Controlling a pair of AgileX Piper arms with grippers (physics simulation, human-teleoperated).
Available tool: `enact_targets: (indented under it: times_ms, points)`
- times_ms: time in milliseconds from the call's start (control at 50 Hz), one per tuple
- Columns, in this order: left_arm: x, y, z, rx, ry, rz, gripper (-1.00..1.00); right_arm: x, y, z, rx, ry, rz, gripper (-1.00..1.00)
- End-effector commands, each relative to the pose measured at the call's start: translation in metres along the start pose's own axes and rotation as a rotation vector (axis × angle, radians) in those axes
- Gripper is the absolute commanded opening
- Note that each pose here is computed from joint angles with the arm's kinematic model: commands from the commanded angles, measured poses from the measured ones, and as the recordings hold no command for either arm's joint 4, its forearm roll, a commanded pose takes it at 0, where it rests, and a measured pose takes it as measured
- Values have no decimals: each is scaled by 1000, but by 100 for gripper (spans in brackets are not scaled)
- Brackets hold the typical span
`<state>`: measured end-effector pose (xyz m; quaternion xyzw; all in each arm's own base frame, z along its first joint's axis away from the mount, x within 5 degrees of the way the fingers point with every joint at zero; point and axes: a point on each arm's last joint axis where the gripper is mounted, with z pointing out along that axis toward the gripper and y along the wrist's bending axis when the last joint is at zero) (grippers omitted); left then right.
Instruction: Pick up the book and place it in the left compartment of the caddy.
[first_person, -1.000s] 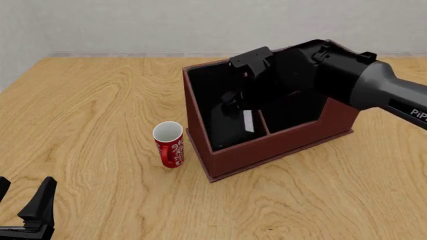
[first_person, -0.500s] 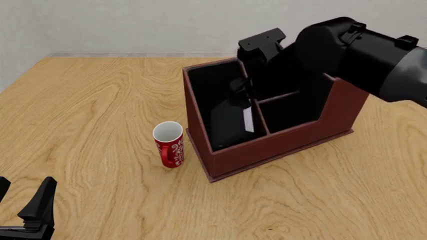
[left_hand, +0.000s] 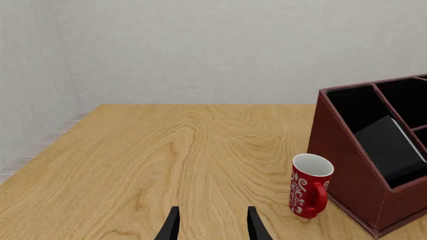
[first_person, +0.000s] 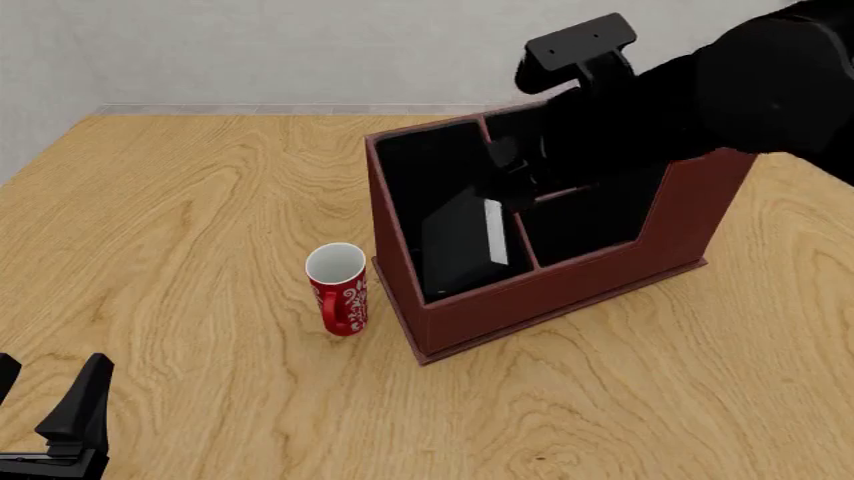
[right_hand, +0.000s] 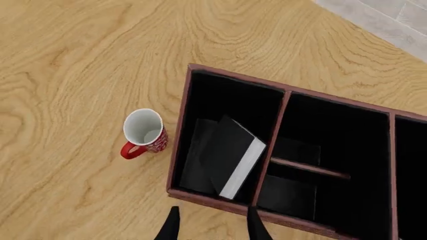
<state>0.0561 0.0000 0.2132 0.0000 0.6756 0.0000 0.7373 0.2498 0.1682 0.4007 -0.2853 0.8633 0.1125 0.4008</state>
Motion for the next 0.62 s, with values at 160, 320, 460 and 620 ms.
enact_targets:
  times_ms: [160,320,460,620]
  points:
    - [0,0,0,0,0,0,100,25,11,-70,-27,-209,9,100]
    - [0,0,0,0,0,0,100,40,16,-99,-51,-285,-12,100]
    - [0,0,0,0,0,0,100,56,24,-119,-100,-332,0,100]
    - [0,0,0,0,0,0,100,77,21,-145,-107,-394,8,100]
